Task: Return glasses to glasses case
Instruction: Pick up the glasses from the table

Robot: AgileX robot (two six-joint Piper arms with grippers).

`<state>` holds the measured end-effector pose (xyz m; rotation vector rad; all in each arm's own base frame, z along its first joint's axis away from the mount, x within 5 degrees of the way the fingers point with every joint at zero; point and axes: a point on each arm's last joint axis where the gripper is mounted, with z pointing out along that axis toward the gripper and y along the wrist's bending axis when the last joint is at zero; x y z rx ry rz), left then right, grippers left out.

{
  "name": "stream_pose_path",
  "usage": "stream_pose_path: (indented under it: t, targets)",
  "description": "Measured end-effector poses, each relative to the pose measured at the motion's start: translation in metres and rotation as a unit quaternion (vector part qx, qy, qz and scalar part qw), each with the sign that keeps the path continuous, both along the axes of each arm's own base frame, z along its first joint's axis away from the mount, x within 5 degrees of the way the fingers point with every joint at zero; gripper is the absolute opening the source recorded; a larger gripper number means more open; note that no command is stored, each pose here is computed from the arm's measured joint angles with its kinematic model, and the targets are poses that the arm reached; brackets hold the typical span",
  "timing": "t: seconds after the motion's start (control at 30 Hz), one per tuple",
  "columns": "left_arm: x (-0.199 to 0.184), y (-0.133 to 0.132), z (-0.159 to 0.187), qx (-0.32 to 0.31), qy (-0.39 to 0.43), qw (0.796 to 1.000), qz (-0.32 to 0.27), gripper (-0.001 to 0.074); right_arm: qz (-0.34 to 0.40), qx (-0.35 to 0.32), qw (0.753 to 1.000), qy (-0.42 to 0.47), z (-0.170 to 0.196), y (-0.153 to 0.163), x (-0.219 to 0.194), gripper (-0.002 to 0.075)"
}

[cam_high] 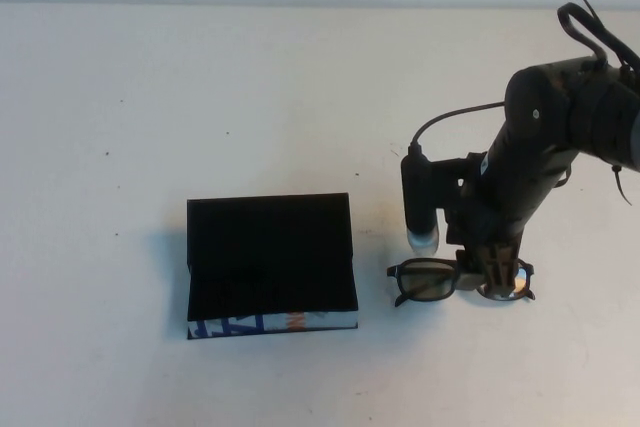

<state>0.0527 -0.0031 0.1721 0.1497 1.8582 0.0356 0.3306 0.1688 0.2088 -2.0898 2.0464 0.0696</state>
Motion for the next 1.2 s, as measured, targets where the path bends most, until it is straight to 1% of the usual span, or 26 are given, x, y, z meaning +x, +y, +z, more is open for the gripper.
stream_pose_path:
  t: [0.3, 0.63, 0.97, 1.07, 1.2]
  targets:
    - [0.0, 0.0, 0.0, 0.0, 0.0, 1.0, 0.0, -0.0001, 0.004, -0.012, 1.0, 0.018, -0.01, 0.003, 0.007, 0.0417]
    - [0.0, 0.0, 0.0, 0.0, 0.0, 1.0, 0.0, -0.0001, 0.006, -0.019, 1.0, 0.021, -0.012, 0.002, 0.007, 0.0417]
    - [0.0, 0.0, 0.0, 0.0, 0.0, 1.0, 0.0, -0.0001, 0.007, -0.028, 0.999, 0.038, -0.029, 0.003, 0.011, 0.0416]
    - [0.0, 0.0, 0.0, 0.0, 0.0, 1.0, 0.0, -0.0001, 0.007, -0.029, 0.999, 0.039, -0.029, 0.003, 0.011, 0.04]
    - [0.0, 0.0, 0.0, 0.0, 0.0, 1.0, 0.0, -0.0001, 0.007, -0.03, 0.999, 0.04, -0.03, 0.003, 0.011, 0.0357]
